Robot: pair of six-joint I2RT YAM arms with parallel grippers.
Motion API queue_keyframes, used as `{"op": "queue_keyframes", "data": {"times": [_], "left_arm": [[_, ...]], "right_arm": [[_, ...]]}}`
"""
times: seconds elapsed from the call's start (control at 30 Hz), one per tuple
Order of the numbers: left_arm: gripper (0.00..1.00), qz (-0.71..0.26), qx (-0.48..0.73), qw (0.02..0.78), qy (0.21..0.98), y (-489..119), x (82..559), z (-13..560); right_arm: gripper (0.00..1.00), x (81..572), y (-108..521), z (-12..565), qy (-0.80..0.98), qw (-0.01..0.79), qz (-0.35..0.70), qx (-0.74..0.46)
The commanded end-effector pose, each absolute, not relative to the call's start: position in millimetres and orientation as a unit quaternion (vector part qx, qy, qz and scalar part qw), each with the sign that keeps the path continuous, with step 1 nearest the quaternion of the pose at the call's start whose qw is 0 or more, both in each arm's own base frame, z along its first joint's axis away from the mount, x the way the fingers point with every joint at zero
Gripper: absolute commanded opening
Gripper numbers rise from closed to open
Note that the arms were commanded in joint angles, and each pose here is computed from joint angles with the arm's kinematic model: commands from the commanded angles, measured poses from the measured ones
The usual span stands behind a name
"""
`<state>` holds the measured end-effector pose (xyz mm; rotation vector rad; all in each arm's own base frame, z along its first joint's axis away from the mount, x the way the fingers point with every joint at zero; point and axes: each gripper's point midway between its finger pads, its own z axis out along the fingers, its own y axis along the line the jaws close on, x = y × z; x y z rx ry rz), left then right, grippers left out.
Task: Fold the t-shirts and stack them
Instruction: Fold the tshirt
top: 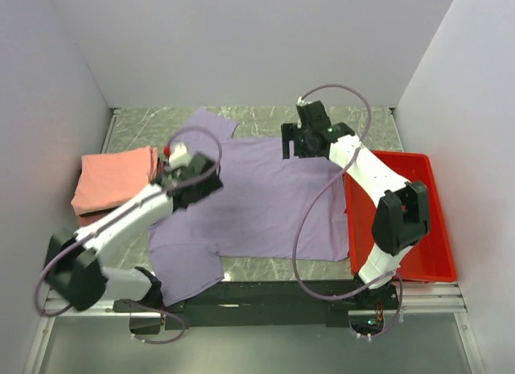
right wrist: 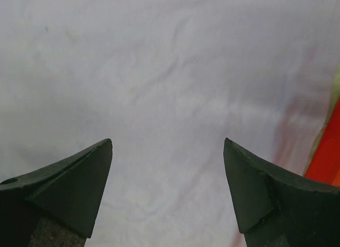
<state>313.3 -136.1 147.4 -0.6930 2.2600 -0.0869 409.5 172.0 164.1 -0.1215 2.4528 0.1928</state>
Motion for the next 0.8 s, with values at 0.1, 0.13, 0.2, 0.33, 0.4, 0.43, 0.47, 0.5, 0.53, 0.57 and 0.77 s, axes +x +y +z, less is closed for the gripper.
{"op": "queue_keyframes", "data": {"times": [0.1,0.13,0.2,0.33,0.4,0.43,0.47,0.5,0.53,0.57,0.77], "left_arm": [[0.99,0.033,-0.328,0.264,0.906,-115.7,178.8,85.5],[0.99,0.020,-0.301,0.248,0.920,-127.7,158.3,83.8],[1.00,0.015,-0.305,0.222,0.926,-135.4,132.2,77.2],[0.99,0.026,-0.284,0.171,0.943,-150.0,82.3,65.2],[1.00,0.041,-0.282,0.165,0.944,-153.0,59.2,69.3],[1.00,0.053,-0.281,0.167,0.944,-153.8,47.6,68.9],[0.99,0.064,-0.281,0.160,0.944,-153.0,40.5,69.6],[0.99,0.073,-0.280,0.154,0.945,-152.4,35.0,69.9],[0.99,0.090,-0.277,0.149,0.945,-149.3,29.1,66.6],[0.99,0.096,-0.277,0.132,0.947,-149.2,21.1,63.3],[0.99,0.070,-0.319,0.083,0.941,-139.7,-4.0,40.0]], "right_arm": [[0.92,385.8,167.5,157.7,0.933,0.351,0.083,-0.017],[0.92,382.2,166.3,164.1,0.929,0.359,0.088,-0.015],[0.93,376.7,164.1,160.3,0.929,0.359,0.092,-0.013],[0.93,370.7,154.4,149.6,0.932,0.355,0.071,-0.007],[0.93,369.2,150.0,143.4,0.935,0.350,0.060,-0.005],[0.93,369.3,150.4,139.2,0.936,0.346,0.059,-0.005],[0.93,370.6,150.9,138.2,0.936,0.347,0.059,-0.006],[0.93,371.3,152.4,137.1,0.937,0.345,0.062,-0.008],[0.93,371.4,153.2,132.1,0.939,0.338,0.060,-0.010],[0.93,372.5,154.9,132.7,0.939,0.337,0.062,-0.012],[0.93,373.1,150.5,123.7,0.942,0.331,0.047,-0.014]]}}
